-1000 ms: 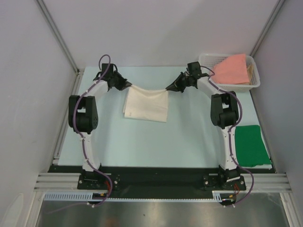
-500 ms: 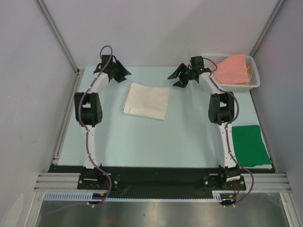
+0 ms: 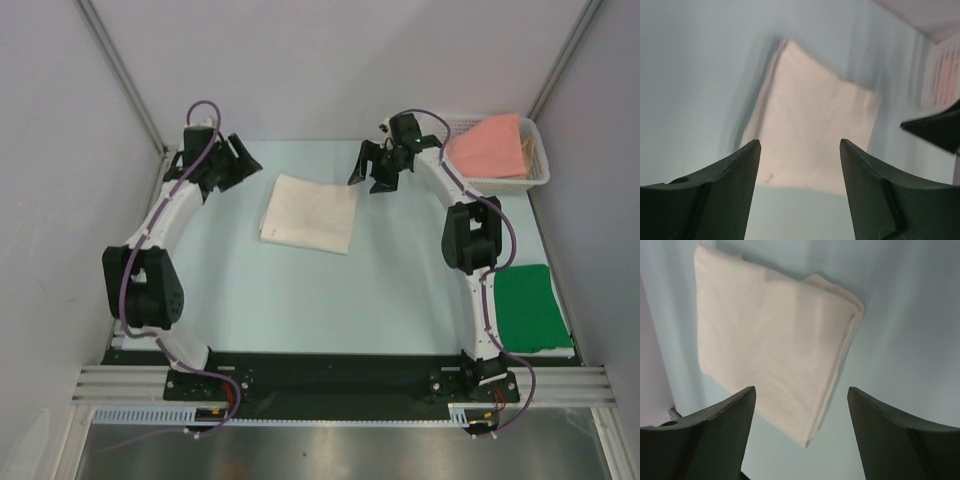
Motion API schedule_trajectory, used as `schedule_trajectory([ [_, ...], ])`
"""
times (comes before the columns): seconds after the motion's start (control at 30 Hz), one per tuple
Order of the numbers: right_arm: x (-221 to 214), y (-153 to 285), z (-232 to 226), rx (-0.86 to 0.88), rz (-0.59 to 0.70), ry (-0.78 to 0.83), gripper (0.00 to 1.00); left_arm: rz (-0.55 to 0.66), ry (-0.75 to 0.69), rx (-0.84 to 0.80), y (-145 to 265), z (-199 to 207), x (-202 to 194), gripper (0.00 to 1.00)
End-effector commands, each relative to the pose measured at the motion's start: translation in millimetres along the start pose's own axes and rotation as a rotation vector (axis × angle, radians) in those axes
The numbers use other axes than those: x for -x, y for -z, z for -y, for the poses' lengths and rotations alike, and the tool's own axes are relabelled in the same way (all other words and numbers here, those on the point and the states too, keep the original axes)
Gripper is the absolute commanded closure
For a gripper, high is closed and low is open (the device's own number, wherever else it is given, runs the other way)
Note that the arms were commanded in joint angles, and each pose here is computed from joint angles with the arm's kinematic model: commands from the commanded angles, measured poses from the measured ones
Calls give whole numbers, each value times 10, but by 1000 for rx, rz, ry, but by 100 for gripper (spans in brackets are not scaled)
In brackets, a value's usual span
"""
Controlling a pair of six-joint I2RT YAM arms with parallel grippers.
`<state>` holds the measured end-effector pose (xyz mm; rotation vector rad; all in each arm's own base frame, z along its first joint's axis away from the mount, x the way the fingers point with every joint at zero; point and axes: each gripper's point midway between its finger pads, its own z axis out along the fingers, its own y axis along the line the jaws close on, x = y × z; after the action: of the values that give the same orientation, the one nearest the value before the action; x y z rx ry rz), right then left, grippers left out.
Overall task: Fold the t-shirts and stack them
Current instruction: Fold the tshirt
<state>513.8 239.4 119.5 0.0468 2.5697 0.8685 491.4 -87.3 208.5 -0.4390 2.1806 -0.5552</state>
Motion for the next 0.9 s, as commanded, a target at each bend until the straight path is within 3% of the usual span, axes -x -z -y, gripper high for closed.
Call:
schedule_trajectory([
  [0.0,-74,-117,132,-61,-44,112,19,-42,-68,-22,316,21,-584,30],
  [0.1,-32,-185,195,-53,-38,116,18,-38,-81,-73,723,162,-1005,30],
  [0.23,-42,-330,223,-8,-38,146,17,-30,-80,-127,1058,290,-1269,30],
  [0.53,-90,-620,307,60,-54,78,29,-13,-70,-158,1710,290,-1354,32],
  [0.87,-73,-709,348,123,-54,-13,41,-6,-40,-163,1921,270,-1384,32],
])
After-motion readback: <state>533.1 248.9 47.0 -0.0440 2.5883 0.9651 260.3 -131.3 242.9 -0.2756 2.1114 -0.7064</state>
